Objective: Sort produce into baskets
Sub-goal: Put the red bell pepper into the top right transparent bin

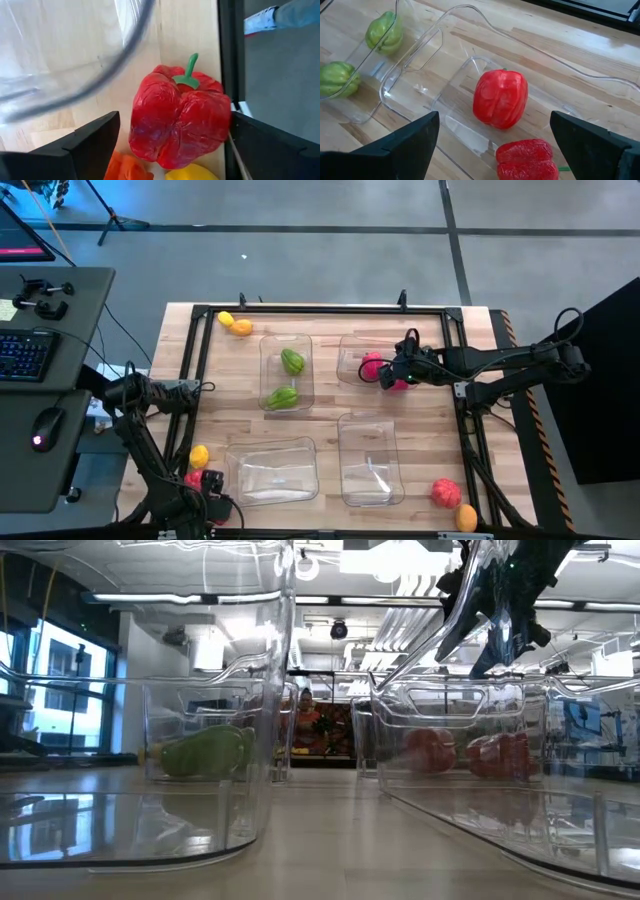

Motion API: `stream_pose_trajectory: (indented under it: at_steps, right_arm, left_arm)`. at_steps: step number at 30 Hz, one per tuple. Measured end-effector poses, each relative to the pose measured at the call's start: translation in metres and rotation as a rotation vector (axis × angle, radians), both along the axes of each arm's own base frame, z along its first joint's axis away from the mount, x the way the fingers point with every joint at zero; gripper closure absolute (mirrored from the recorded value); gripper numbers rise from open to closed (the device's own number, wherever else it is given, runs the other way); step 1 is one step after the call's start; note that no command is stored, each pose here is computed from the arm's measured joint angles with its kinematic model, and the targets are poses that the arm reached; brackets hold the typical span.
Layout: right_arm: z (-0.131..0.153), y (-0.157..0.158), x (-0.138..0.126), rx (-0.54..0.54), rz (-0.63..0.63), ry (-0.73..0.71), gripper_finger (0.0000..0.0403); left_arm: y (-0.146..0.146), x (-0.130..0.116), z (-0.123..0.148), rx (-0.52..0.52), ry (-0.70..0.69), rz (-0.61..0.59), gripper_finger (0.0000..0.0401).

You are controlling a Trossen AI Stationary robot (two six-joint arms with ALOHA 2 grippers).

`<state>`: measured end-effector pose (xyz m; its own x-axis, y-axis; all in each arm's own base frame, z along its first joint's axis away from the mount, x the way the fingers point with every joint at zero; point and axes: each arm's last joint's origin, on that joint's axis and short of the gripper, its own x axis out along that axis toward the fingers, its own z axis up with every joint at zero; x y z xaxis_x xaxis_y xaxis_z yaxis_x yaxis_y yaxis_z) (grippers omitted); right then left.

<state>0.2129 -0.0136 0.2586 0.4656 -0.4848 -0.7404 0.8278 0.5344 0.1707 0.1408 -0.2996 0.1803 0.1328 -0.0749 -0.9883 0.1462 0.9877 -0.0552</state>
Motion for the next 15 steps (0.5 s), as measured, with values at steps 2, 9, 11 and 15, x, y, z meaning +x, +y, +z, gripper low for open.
stream_pose_trajectory:
  at_steps: [2,9,11,15]
  right_arm:
    - [0.000,0.000,0.000,0.000,0.000,0.000,0.0033]
    - [0.000,0.000,0.000,-0.001,-0.001,0.001,0.0033]
    - [0.000,0.000,0.000,-0.005,-0.003,0.002,0.0033]
    - [0.000,0.000,-0.001,-0.014,-0.009,0.013,0.0033]
  left_arm:
    - [-0.001,0.000,-0.005,0.007,0.024,0.000,0.0059]
    - [-0.001,0.001,-0.006,-0.009,0.063,0.041,0.0096]
    - [0.001,0.000,0.001,-0.032,0.062,0.067,0.0118]
    - [0.004,-0.007,0.022,-0.126,0.105,0.109,0.0169]
